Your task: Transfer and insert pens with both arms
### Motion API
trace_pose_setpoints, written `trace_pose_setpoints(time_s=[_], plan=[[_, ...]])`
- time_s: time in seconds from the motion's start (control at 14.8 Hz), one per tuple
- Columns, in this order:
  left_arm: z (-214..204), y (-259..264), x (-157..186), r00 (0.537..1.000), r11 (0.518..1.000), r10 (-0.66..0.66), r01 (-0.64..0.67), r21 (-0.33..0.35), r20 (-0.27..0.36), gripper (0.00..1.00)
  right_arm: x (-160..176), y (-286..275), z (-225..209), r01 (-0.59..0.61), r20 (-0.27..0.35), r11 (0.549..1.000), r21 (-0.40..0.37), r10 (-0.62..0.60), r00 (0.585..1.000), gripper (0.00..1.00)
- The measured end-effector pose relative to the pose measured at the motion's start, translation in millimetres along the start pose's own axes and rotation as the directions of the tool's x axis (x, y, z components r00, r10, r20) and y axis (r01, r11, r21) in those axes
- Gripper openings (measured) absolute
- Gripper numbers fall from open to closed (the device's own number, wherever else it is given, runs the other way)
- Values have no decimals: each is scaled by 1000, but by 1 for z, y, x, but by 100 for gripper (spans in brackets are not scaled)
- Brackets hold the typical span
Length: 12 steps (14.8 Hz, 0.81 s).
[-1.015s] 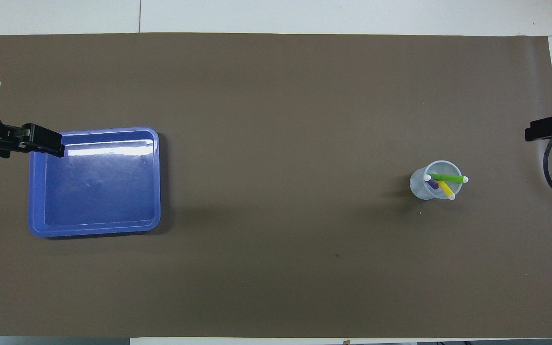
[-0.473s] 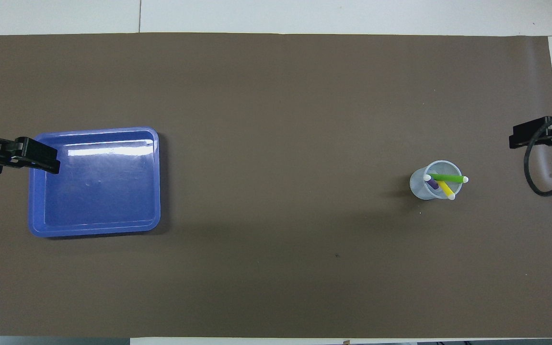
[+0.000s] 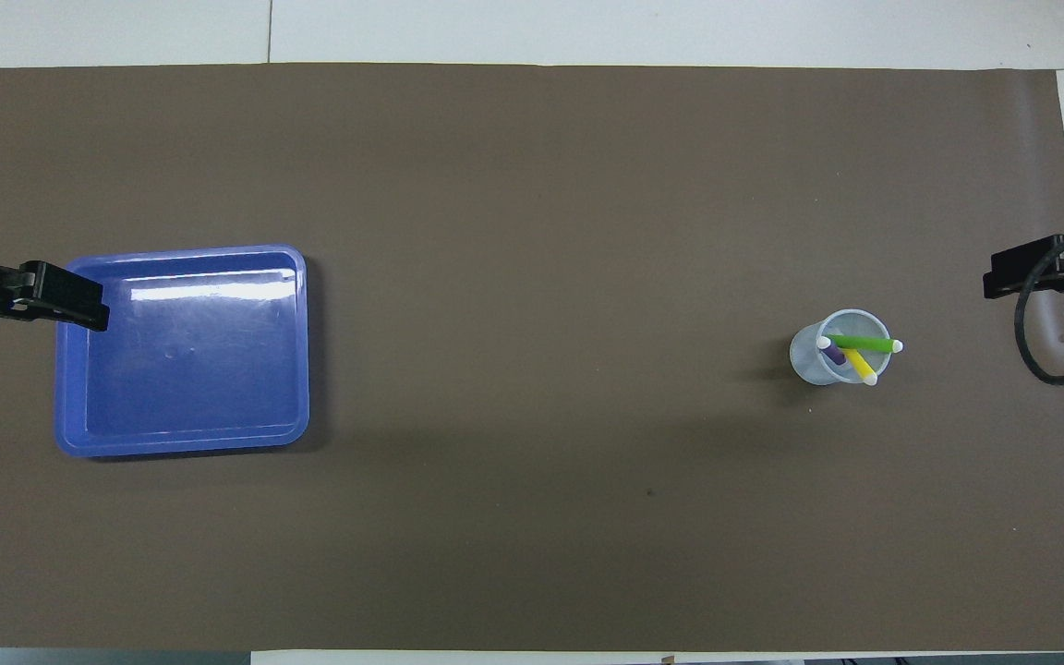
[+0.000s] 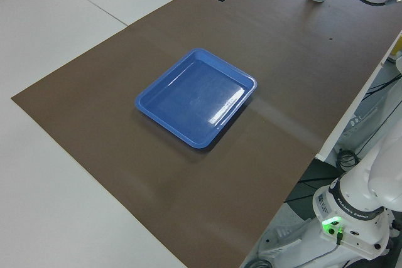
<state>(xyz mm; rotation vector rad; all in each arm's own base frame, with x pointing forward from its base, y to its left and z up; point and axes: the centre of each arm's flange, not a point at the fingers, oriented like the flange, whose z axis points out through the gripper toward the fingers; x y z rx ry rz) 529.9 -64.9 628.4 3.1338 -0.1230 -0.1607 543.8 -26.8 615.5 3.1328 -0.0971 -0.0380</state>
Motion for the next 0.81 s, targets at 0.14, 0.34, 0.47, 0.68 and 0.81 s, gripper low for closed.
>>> trace_pose_setpoints(time_s=[0.14,0.34,0.47,0.68,0.81], plan=[[1,0,0,1000,1000,0,0,0,-1,100,0,-1,0,1,0,1000,8,-1,1000,100],[0,0,1,1000,1000,-1,1,0,-4,100,0,-3,0,3,-1,1000,9,-3,1000,100],[0,0,1,1000,1000,-1,1,0,-5,100,0,-5,0,6,-1,1000,9,-6,1000,100],[0,0,2,1000,1000,-2,2,-1,-14,100,0,-6,0,10,-1,1000,9,-10,1000,100],[0,0,2,1000,1000,-2,2,-1,-13,100,0,-6,0,10,-1,1000,9,-10,1000,100]])
